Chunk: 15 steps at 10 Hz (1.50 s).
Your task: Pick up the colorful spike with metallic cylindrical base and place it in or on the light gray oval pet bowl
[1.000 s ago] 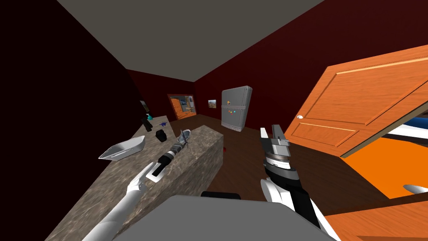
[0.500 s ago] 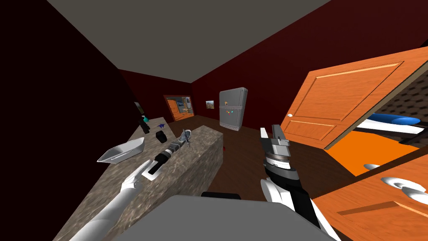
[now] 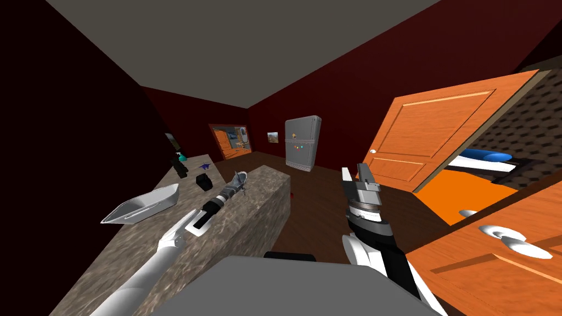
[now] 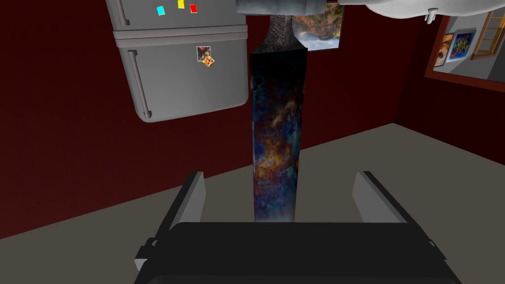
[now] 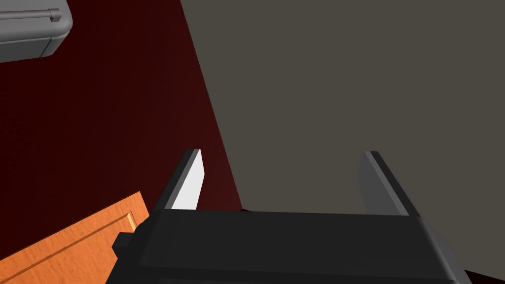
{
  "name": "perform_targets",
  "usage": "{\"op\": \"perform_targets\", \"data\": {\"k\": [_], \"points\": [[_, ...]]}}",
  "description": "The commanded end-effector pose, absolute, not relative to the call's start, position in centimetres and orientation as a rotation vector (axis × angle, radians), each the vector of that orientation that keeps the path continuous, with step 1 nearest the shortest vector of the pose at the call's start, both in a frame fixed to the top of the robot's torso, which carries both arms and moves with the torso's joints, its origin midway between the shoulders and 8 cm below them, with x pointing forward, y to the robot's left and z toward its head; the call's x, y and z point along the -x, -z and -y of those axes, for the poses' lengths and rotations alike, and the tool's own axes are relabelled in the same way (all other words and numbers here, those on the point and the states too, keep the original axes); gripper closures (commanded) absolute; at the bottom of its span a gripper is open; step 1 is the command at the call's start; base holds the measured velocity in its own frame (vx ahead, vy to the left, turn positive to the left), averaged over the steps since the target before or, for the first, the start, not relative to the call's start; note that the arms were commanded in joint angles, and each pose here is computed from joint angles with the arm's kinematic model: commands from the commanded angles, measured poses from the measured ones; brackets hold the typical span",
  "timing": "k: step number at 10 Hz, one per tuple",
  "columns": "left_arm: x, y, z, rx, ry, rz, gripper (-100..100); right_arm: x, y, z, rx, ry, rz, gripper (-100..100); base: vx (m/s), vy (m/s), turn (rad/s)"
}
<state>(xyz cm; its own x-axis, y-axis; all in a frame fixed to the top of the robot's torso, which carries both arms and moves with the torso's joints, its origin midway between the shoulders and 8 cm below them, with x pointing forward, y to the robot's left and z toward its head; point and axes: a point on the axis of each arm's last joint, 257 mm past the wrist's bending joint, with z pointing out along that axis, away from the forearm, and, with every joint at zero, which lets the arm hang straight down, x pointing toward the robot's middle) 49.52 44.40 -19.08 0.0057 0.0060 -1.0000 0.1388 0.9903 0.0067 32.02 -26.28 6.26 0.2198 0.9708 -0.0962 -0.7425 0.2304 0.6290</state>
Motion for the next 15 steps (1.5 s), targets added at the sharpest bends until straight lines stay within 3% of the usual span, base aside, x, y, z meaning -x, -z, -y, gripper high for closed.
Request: {"op": "perform_targets", "data": {"k": [1, 5, 6, 10, 11, 12, 15], "points": [[-50.0, 18.9, -45.6, -0.095, 0.084, -1.563, -100, -32.0, -6.3, 26.3, -0.511, -1.258, -0.535, 0, -0.057, 0.011, -0.169], [-50.7, 18.5, -47.8, -0.055, 0.044, -1.561, -100, -32.0, -6.3, 26.3, -0.511, -1.258, -0.535, 0, -0.064, 0.0, -0.16], [-50.7, 18.5, -47.9, -0.053, 0.043, -1.561, 100, -32.0, -6.3, 26.3, -0.511, -1.258, -0.535, 0, -0.006, 0.0, 0.004], [-50.7, 18.4, -48.0, -0.051, 0.042, -1.561, 100, -32.0, -6.3, 26.3, -0.511, -1.258, -0.536, 0, 0.0, 0.0, 0.0], [-50.7, 18.4, -48.0, -0.051, 0.042, -1.561, 0, -32.0, -6.3, 26.3, -0.511, -1.258, -0.536, 0, 0.0, 0.0, 0.0], [-50.4, 18.7, -47.0, -0.071, 0.06, -1.562, 100, -32.0, -6.3, 26.3, -0.511, -1.258, -0.536, 0, 0.038, 0.003, 0.269], [-49.6, 19.2, -44.2, -0.118, 0.108, -1.563, 100, -32.0, -6.2, 26.3, -0.511, -1.258, -0.536, 0, 0.08, -0.009, 0.22]]}}
